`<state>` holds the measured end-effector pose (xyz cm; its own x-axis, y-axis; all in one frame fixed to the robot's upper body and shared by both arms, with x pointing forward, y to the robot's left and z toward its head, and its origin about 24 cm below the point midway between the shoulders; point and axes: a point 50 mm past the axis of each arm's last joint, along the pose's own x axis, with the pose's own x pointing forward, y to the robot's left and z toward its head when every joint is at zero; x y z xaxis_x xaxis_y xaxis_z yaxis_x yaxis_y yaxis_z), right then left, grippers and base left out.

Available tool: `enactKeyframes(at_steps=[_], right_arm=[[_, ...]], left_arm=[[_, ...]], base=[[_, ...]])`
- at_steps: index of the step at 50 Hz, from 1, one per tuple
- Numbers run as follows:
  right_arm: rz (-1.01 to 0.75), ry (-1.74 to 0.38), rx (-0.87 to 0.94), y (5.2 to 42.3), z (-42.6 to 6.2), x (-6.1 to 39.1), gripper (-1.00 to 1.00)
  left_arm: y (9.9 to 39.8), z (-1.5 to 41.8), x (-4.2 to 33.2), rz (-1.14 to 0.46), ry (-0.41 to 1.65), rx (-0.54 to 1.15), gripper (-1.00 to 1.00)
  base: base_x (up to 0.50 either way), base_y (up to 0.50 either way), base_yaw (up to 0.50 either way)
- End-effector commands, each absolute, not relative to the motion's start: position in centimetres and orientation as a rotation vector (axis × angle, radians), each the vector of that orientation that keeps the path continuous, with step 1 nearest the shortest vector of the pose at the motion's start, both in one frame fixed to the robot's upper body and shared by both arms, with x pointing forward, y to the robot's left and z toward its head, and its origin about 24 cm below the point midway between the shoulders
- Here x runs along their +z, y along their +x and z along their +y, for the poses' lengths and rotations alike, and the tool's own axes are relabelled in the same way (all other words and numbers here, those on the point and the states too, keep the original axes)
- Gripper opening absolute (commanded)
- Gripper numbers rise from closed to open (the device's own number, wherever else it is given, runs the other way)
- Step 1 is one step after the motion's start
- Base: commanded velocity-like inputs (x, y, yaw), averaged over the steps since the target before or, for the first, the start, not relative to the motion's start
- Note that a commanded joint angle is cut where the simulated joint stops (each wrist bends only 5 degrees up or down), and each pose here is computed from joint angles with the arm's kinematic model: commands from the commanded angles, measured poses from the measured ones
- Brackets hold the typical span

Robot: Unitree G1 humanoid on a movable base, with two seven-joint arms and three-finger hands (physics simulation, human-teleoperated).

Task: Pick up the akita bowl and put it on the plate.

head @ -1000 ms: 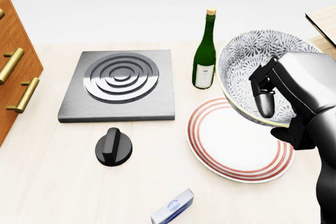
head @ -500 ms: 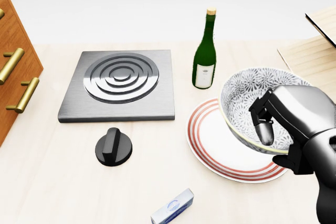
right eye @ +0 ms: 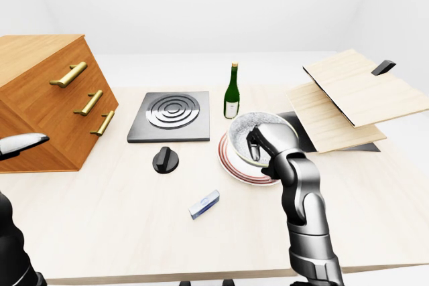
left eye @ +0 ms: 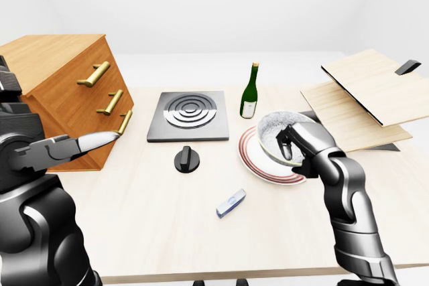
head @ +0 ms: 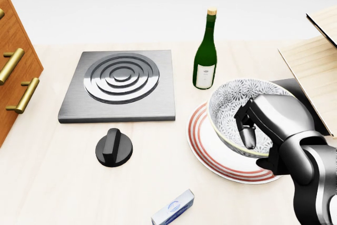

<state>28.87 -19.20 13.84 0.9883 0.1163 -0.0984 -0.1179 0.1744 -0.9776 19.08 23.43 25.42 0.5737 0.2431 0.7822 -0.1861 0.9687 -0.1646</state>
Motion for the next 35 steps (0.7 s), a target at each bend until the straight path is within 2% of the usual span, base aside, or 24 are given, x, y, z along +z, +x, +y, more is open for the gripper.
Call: enactKeyframes(at_steps=[1, 12, 21, 35], right_arm=[[-0.030, -1.389, 0.133, 30.2, -18.8, 14.4, -1.00], [-0.033, -1.317, 0.122, 31.2, -18.6, 14.0, -1.00], [-0.107, -1.431, 0.111, 31.6, -18.2, 15.3, -1.00], [-0.045, -1.431, 0.075, 31.5, -18.9, 14.7, -1.00]], left_arm=[[18.8, 23.3, 25.7, -0.947, -0.069, 0.250, 1.00], [19.2, 23.1, 25.2, -0.919, -0.046, 0.242, 1.00], [19.1, 22.7, 25.3, -0.925, -0.041, 0.235, 1.00], [19.4, 22.7, 24.9, -0.905, -0.039, 0.233, 1.00]], base=[[0.00, 0.00, 0.00], [0.00, 0.00, 0.00], [0.00, 0.00, 0.00], [0.00, 0.00, 0.00]])
